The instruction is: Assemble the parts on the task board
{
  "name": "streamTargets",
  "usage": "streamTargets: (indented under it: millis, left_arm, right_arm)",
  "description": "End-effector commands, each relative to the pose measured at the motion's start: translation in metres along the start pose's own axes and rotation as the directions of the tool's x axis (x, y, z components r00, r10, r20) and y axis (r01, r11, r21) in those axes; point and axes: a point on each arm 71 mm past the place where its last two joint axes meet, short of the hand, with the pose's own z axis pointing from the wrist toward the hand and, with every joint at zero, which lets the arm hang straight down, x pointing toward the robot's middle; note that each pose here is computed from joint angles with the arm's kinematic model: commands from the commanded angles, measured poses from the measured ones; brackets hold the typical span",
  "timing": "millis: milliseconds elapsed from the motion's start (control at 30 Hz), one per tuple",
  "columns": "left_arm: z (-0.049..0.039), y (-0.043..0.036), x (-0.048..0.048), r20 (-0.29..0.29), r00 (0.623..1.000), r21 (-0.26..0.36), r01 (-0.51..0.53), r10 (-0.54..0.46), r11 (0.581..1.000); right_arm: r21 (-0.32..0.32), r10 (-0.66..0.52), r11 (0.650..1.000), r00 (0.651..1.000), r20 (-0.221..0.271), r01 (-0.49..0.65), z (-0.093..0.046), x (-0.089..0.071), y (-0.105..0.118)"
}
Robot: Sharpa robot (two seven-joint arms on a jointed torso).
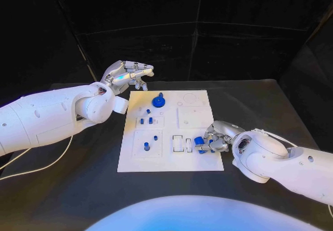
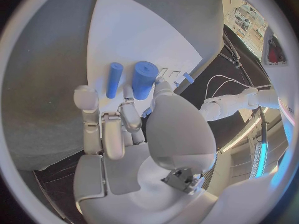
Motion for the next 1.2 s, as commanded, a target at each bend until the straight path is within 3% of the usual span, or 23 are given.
streamTargets:
  millis: [33,333,633,867,1000,1200]
  left_arm:
    - [0.0001,-0.0010,0.0009,-0.010,1.000,0.002,0.012,-0.012,1.000]
    - [0.0000,-0.0009,0.0011,-0.012,1.000,0.000,0.013,-0.013,1.000]
    - [-0.0003,-0.0008,0.0007,-0.012,1.000,-0.002,0.013,-0.013,1.000]
    - [-0.0001,-0.0006,0.0009,-0.014,1.000,-0.004,0.014,-0.014,1.000]
    - [0.0001,-0.0005,0.0013,-0.015,1.000,-0.004,0.015,-0.015,1.000]
    - [0.0003,-0.0004,0.0022,-0.017,1.000,-0.005,0.016,-0.016,1.000]
  right_arm:
    - [0.006,-0.040,0.999,0.999,-0.020,0.040,0.001,0.005,-0.001]
    - [0.002,-0.036,0.999,0.999,0.000,0.036,0.002,0.004,0.001]
    - [-0.056,0.115,0.992,0.988,0.103,-0.109,-0.006,-0.004,0.008]
    - [-0.114,0.213,0.974,0.965,0.152,-0.197,-0.015,-0.009,0.015]
    - [-0.120,0.228,0.970,0.964,0.138,-0.212,-0.015,-0.008,0.018]
    - [-0.092,0.202,0.976,0.979,0.042,-0.197,-0.007,0.003,0.027]
